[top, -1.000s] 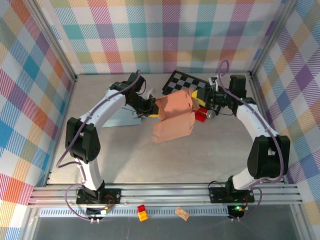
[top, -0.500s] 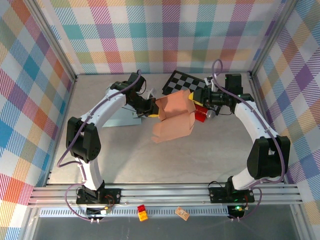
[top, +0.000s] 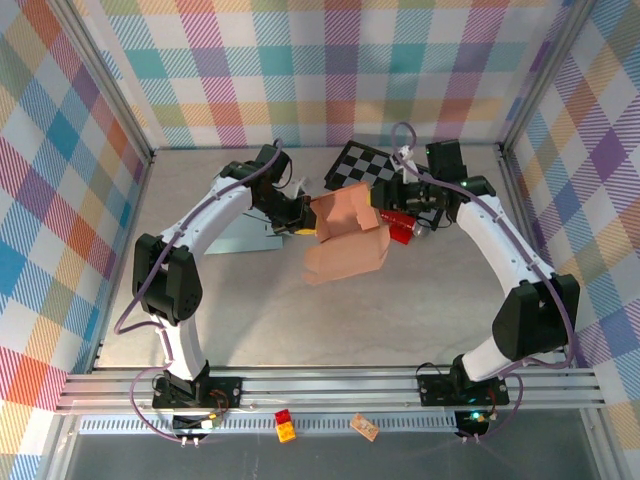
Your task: Fold the paper box
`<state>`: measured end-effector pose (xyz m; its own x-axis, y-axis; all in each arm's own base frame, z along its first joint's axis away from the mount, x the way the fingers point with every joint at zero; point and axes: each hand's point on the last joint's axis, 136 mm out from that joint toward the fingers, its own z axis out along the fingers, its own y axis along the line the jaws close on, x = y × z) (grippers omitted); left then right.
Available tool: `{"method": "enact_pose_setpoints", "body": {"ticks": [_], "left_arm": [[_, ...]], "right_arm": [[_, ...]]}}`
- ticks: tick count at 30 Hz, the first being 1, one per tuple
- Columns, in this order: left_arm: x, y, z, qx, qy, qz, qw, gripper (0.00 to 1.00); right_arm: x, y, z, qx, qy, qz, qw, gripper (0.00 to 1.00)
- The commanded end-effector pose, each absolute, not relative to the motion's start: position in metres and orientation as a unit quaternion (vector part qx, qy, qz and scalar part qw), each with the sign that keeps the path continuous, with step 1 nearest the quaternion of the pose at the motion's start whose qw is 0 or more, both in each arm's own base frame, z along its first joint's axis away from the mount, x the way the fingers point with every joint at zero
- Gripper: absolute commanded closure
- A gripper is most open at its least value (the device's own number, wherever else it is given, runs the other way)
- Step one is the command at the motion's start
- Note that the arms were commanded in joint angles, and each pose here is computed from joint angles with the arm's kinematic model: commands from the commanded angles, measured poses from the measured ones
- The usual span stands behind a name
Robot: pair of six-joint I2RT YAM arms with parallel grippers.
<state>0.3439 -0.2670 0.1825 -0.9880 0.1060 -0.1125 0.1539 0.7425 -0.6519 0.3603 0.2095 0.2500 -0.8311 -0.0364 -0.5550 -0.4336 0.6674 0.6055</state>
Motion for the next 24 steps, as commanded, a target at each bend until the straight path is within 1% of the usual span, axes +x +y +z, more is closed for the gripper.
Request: {"method": "enact_pose_setpoints", "body": {"ticks": [1,5,8,15,21,24], "left_arm": [[0.346,-0.263,0.194,0.074,0.931,-0.355,0.042,1.0],[0.345,-0.263,0.195,0.075,0.931,-0.354,0.043,1.0],[0.344,-0.263,0.195,0.075,0.931,-0.354,0.041,1.0],[0.343,-0.263,0.197,0.074,0.933,-0.349,0.044,1.0],[0.342,-0.267,0.199,0.072,0.934,-0.347,0.046,1.0],[0.341,-0.268,0.2,0.073,0.934,-0.346,0.046,1.0]], "right_arm": [[0.364,0.196,0.249,-0.143,0.897,0.303,0.288,0.61],[0.364,0.195,0.243,-0.149,0.91,0.255,0.291,0.62],[0.362,0.2,0.239,-0.16,0.915,0.227,0.292,0.64],[0.366,0.202,0.23,-0.157,0.932,0.142,0.293,0.74],[0.369,0.197,0.214,-0.154,0.947,-0.012,0.283,0.83],[0.371,0.196,0.211,-0.15,0.945,-0.062,0.284,0.91]]}}
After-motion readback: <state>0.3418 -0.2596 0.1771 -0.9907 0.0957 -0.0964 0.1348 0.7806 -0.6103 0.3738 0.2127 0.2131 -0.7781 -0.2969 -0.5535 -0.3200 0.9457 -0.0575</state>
